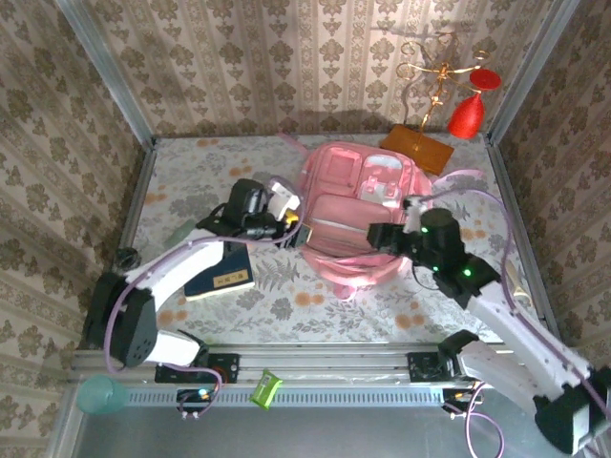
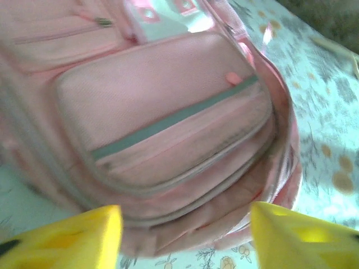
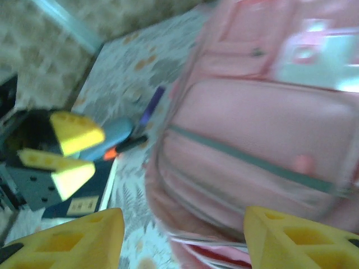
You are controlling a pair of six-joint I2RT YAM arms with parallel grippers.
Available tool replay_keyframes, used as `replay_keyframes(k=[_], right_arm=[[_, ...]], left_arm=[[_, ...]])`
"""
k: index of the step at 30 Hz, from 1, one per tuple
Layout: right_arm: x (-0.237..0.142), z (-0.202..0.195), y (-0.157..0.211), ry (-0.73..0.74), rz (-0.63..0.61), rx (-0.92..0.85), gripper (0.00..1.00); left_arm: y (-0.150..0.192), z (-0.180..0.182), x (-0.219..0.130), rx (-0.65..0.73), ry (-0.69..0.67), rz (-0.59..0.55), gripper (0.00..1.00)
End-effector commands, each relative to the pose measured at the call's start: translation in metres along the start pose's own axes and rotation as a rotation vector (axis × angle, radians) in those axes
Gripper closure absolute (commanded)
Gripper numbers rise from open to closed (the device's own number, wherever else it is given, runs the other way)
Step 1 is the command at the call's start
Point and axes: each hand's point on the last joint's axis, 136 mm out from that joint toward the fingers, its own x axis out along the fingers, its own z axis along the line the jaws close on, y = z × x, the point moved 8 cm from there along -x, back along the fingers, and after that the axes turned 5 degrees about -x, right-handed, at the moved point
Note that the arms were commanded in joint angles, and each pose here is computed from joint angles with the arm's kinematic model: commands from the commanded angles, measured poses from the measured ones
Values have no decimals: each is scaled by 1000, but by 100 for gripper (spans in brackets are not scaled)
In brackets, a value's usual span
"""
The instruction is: Pack books, pencil case, and school supplies into a backpack
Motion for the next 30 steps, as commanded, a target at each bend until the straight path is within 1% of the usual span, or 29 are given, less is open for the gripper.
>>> replay_keyframes(k=[1,2,3,4,5,6,9,11,12,14,17,19,24,28,30], right_arm=[[37,42,3,-91,96,-182,38],[54,57,7,-117,129,-194,37],[72,70,11,-136,159,-176,36],[87,82,15,-160,180,-150,36],[109,93,26,-181,221,-119,36],[127,105,33,-204,246,-92,35],[170,136,56,-213,322,-69,33],[192,149,64,-226,341,-33,33],[203,153,70,-230,357,-10,33],[221,157,80,-213,381,20,32],[247,157,96,-191,431,56,34],[259,160,103,-195,458,80,36],[282,155,119,-124,493,141,38],[290,158,129,-128,528,158,42],[294,161,134,-159,544,185,47]], left_arm=[[8,28,-45,-250,-285,-127,21],[20,45,-61,-326,-422,-148,19],[35,60,-75,-403,-539,-159,19],[48,71,-85,-464,-628,-160,19],[63,84,-96,-540,-708,-164,19],[77,95,-105,-624,-772,-171,19],[111,120,-126,-835,-865,-212,16],[128,130,-137,-920,-912,-258,14],[137,135,-143,-950,-948,-281,12],[148,141,-153,-979,-1006,-301,12],[158,144,-160,-1001,-1075,-270,11],[163,145,-158,-999,-1063,-271,10],[175,148,-141,-1073,-947,-237,10],[182,144,-130,-1133,-847,-235,11],[185,141,-129,-1160,-830,-226,12]])
